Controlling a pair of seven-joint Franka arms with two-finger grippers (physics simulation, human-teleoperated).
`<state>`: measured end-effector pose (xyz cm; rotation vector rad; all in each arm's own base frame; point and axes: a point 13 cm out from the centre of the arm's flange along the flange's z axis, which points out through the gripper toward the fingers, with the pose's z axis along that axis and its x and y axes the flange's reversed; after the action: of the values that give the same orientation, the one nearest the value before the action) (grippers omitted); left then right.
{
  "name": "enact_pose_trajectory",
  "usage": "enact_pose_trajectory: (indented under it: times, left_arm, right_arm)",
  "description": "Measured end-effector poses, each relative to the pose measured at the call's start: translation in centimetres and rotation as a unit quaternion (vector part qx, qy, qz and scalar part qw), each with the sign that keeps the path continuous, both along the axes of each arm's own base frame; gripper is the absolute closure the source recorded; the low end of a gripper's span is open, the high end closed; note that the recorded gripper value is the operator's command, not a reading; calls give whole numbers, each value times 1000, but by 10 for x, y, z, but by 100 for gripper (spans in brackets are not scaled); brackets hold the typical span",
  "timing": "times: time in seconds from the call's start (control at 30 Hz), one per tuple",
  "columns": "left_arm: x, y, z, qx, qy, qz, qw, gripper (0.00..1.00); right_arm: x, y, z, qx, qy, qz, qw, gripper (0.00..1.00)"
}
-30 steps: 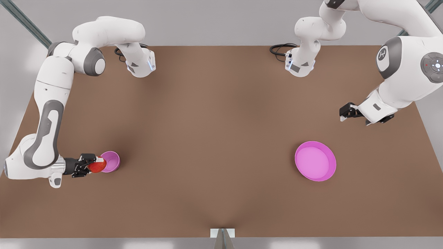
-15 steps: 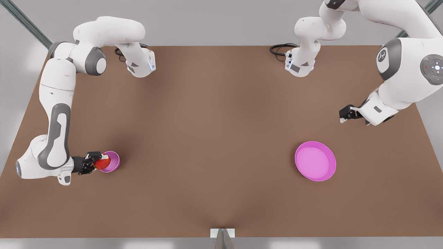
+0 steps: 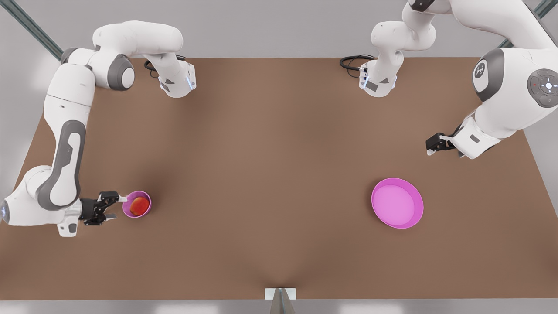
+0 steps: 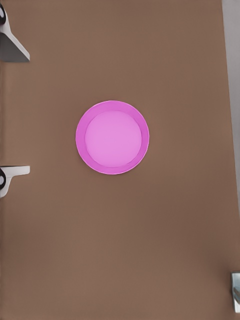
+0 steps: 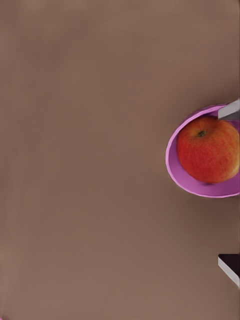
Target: Use the left arm to pick up the apple from the plate, transfer it to the gripper of the right arm, and then use the right arm to place it into the bowl
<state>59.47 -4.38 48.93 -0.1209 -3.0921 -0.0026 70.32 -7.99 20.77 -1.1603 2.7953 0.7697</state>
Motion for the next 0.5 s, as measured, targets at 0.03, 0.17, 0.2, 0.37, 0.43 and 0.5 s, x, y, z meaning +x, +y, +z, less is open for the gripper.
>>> enact_pose_trajectory:
  times: [0.03,0.17,0.2,0.37,0.43,0.5]
  left_arm:
    - [0,-2,0,0,0,0,1000,0]
    - [0,-3,0,1,0,1,1000,0]
    - [0,-2,0,2,-1,2,1000,0]
    - [-2,5,2,1,-4,7,1000,0]
    - [-15,21,4,-3,-5,16,1000,0]
    - [-15,34,4,-5,-11,22,1000,0]
  right_arm:
    - [16,19,58,-30,-45,25,998,0]
    - [-29,109,216,-132,-92,90,983,4]
    - [-52,115,227,-147,-78,85,982,0]
    - [-119,130,255,-202,-46,34,978,0]
    - [-114,126,258,-219,-43,-6,975,0]
    - [-111,121,254,-230,-32,-43,972,0]
